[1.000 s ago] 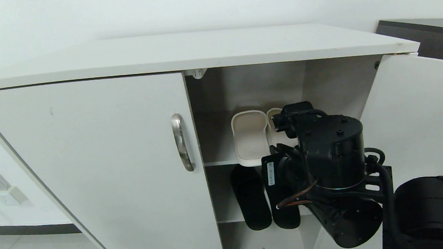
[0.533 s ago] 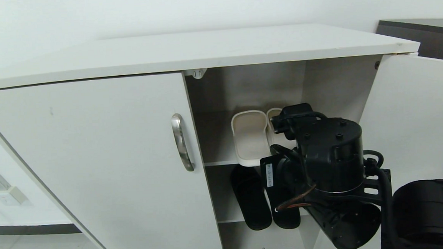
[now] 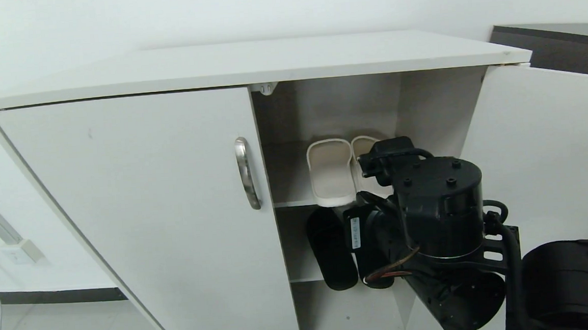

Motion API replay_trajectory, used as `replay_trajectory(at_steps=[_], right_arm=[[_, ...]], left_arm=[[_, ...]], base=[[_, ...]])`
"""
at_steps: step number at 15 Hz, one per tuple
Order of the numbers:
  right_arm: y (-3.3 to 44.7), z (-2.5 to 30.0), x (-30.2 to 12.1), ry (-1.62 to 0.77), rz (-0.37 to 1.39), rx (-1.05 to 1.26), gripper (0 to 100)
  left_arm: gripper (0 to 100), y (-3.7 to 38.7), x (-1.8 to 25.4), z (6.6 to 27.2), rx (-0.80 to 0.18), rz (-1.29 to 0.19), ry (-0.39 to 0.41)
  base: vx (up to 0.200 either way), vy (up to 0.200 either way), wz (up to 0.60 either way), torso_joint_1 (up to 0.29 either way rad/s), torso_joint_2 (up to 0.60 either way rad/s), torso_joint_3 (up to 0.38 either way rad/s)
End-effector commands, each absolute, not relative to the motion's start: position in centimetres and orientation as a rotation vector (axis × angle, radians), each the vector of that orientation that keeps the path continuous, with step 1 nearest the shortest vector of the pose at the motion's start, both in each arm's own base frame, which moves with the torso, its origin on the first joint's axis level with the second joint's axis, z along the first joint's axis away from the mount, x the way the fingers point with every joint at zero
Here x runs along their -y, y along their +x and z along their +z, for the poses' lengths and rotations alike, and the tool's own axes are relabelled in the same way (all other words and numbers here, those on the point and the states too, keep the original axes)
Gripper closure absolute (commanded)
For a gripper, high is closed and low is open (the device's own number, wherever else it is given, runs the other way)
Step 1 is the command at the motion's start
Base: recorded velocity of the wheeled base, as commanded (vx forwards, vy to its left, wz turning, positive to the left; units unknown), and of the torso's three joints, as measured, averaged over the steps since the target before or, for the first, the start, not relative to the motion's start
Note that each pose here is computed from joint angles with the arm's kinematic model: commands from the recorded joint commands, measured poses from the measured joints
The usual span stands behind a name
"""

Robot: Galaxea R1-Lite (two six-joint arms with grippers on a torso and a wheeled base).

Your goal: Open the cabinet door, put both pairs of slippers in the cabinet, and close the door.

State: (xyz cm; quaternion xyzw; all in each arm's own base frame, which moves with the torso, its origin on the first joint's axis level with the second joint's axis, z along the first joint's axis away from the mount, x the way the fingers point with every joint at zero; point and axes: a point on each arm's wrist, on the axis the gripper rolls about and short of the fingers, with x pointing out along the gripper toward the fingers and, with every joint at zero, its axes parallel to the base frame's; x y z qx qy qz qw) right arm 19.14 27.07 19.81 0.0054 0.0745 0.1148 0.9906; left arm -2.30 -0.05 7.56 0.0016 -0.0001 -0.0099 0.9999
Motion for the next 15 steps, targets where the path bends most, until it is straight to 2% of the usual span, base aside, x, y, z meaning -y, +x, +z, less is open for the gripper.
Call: replay_trajectory(at_steps=[1, 15], right_arm=[[19.2, 19.6, -27.2, 0.005, 0.231, -0.153, 100], [20.5, 19.0, -26.3, -0.008, 0.182, -0.166, 100]], left_arm=[[100, -2.3, 0.1, 7.6, -0.002, -0.02, 0.003], [100, -2.3, 0.0, 7.6, -0.002, -0.018, -0.005]], base=[[-0.2, 0.0, 0.0, -0.002, 0.0, 0.007], [-0.2, 0.0, 0.0, 0.004, 0.0, 0.004]])
